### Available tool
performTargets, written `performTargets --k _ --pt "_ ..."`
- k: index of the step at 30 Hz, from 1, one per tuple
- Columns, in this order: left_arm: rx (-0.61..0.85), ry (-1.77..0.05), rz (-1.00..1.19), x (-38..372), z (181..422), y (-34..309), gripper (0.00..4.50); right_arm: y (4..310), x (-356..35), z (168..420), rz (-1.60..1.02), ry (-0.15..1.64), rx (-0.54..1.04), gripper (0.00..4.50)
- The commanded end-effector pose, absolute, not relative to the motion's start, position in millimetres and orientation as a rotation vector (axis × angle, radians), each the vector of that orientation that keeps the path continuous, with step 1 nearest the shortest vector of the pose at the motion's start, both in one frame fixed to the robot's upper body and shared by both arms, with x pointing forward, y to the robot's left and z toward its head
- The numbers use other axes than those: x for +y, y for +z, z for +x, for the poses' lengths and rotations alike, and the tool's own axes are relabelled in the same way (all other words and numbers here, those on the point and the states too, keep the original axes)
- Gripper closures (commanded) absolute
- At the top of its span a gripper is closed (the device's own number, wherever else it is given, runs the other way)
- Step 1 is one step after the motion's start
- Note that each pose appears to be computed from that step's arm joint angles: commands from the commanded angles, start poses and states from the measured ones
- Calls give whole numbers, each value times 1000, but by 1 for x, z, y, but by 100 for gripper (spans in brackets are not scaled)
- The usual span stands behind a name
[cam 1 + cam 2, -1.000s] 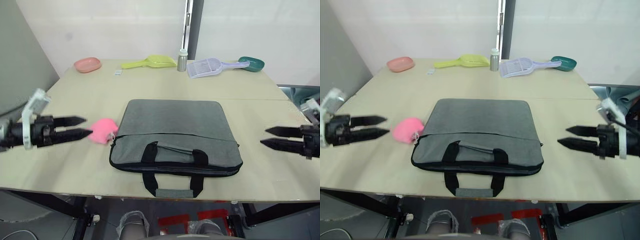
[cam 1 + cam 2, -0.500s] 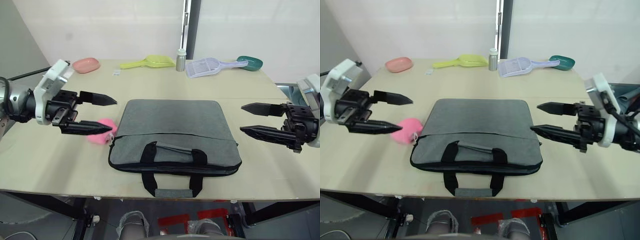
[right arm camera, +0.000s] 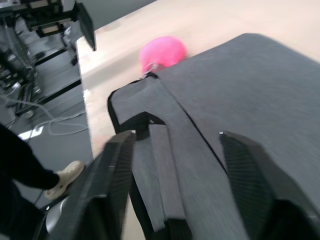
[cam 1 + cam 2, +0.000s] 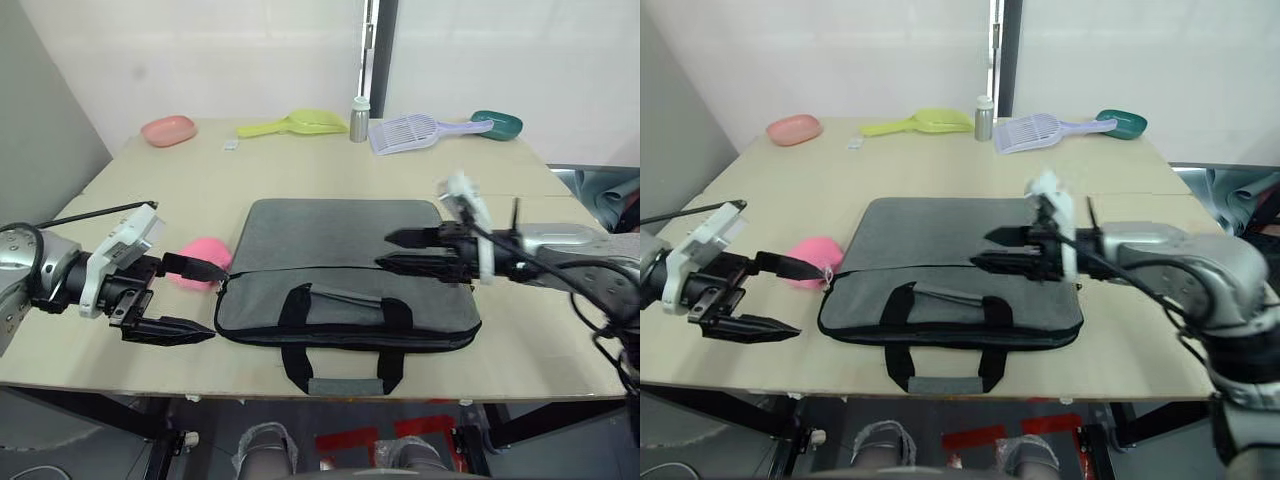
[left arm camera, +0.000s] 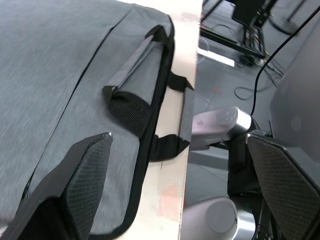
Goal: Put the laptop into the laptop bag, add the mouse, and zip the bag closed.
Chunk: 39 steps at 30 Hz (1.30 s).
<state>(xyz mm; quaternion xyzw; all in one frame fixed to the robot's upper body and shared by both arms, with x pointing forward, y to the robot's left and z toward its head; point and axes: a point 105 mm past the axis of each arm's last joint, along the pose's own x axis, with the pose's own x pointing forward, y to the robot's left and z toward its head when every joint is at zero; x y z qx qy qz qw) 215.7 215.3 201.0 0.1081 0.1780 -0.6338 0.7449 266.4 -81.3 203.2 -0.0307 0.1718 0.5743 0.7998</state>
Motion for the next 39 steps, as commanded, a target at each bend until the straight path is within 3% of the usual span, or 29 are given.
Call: performTargets --k 1,5,9,15,26,32,39 --pt "346 -1311 257 226 215 207 0 186 -63 272 -140 1270 405 325" --pt "360 -1219 207 242 210 201 0 164 -40 276 -228 1336 432 449" --pt "380 -1086 158 275 197 200 0 139 -30 289 -369 1323 473 449" --pt "428 -872 66 321 172 184 0 111 -30 283 -541 1425 539 449" --pt "347 -666 -60 355 162 183 0 87 -40 297 -729 1391 564 449" --pt "289 -643 -50 354 193 192 0 90 -40 305 -754 1350 537 449" --pt "298 -595 4 343 252 178 0 90 -39 298 -682 1340 542 449"
